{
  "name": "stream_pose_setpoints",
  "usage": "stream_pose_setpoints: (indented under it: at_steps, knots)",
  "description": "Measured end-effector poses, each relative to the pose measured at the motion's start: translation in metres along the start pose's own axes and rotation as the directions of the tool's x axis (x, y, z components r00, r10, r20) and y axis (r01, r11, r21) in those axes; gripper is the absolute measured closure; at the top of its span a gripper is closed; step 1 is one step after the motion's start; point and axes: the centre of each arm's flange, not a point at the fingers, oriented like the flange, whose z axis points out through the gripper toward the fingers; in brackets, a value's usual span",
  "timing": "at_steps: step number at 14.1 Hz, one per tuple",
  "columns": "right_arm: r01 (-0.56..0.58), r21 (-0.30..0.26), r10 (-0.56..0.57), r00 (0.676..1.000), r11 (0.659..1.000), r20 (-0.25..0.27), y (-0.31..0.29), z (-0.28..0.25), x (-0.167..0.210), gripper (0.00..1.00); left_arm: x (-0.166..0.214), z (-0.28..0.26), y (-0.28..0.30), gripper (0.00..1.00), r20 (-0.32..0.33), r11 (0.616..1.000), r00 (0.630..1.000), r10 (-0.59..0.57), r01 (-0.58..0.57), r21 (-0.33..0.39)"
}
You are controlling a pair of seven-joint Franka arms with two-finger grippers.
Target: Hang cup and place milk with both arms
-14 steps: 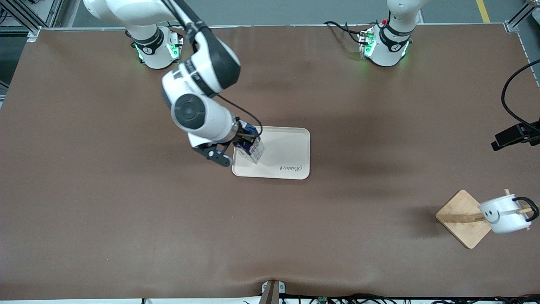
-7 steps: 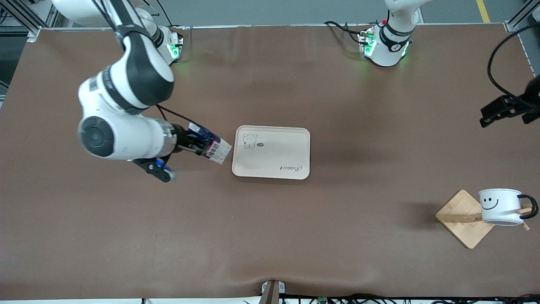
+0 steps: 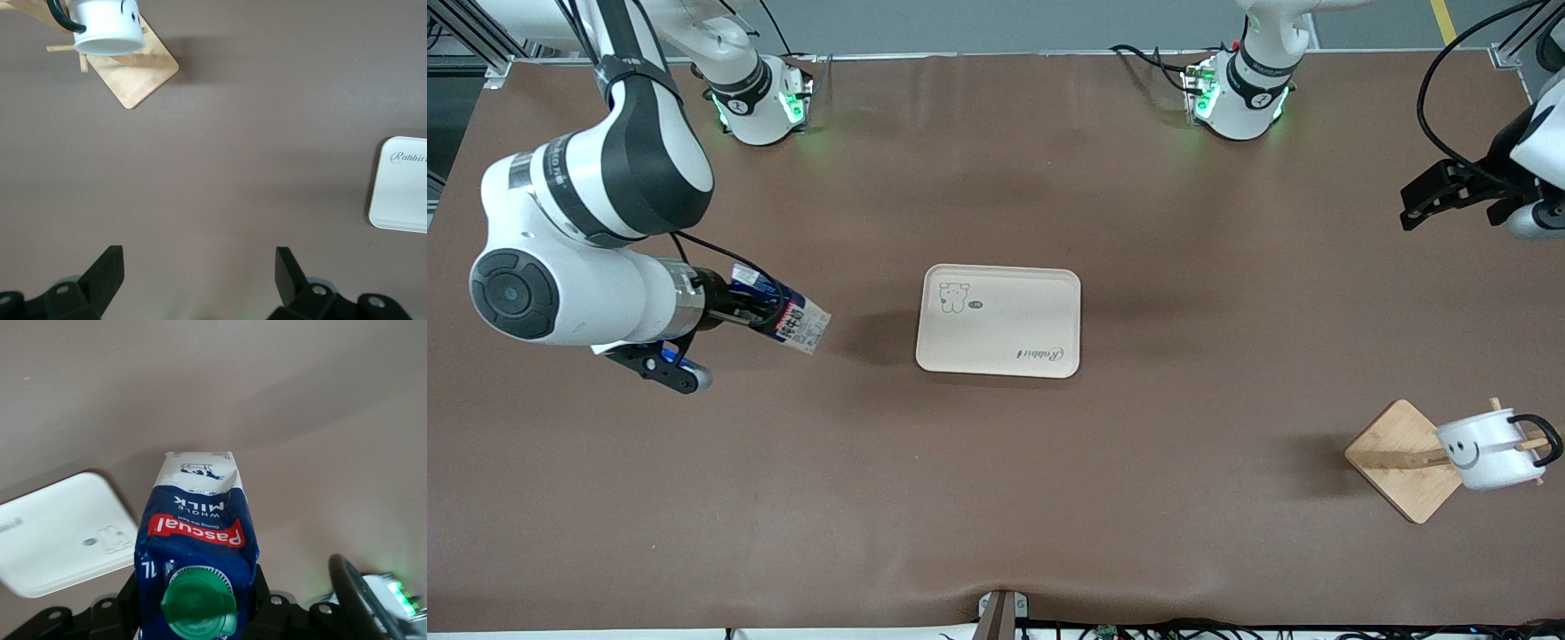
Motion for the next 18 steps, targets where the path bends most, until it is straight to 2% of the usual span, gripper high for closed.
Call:
stream_pose_setpoints:
  at_steps: [2,4,7,11,13,15,18]
  knots:
    - [0.041,-0.055,-0.042,0.999,0.998,-0.009,0.018,0.004,0.011,0.36,-0.009,-0.006,0.003,0.0,-0.01,1.0,1.0,0.005,-0.005,0.001]
    - [0.085,-0.062,-0.085,0.996,0.994,0.003,0.049,0.006,0.032,0.36,-0.015,-0.011,0.004,0.0,-0.018,1.0,1.0,0.007,-0.007,0.003]
    - [0.163,-0.026,-0.162,0.986,0.986,0.039,0.127,0.01,0.075,0.36,-0.018,-0.011,0.004,0.0,-0.017,1.0,1.0,0.006,-0.006,0.004]
    - [0.205,0.041,-0.208,0.974,0.978,0.09,0.229,0.051,0.121,0.36,-0.019,-0.009,0.019,0.0,-0.011,0.999,0.999,0.035,-0.035,0.007]
    - [0.207,0.045,-0.211,0.972,0.977,0.105,0.242,0.081,0.13,0.36,-0.02,-0.009,0.025,0.0,-0.012,0.999,0.999,0.044,-0.044,0.007]
    - [0.224,0.014,-0.224,0.967,0.975,0.124,0.24,0.106,0.131,0.36,-0.02,-0.009,0.022,0.0,-0.012,0.999,0.999,0.04,-0.04,0.007]
    - [0.239,0.007,-0.237,0.962,0.971,0.136,0.238,0.119,0.13,0.36,-0.02,-0.008,0.022,0.0,-0.011,0.999,0.999,0.038,-0.038,0.007]
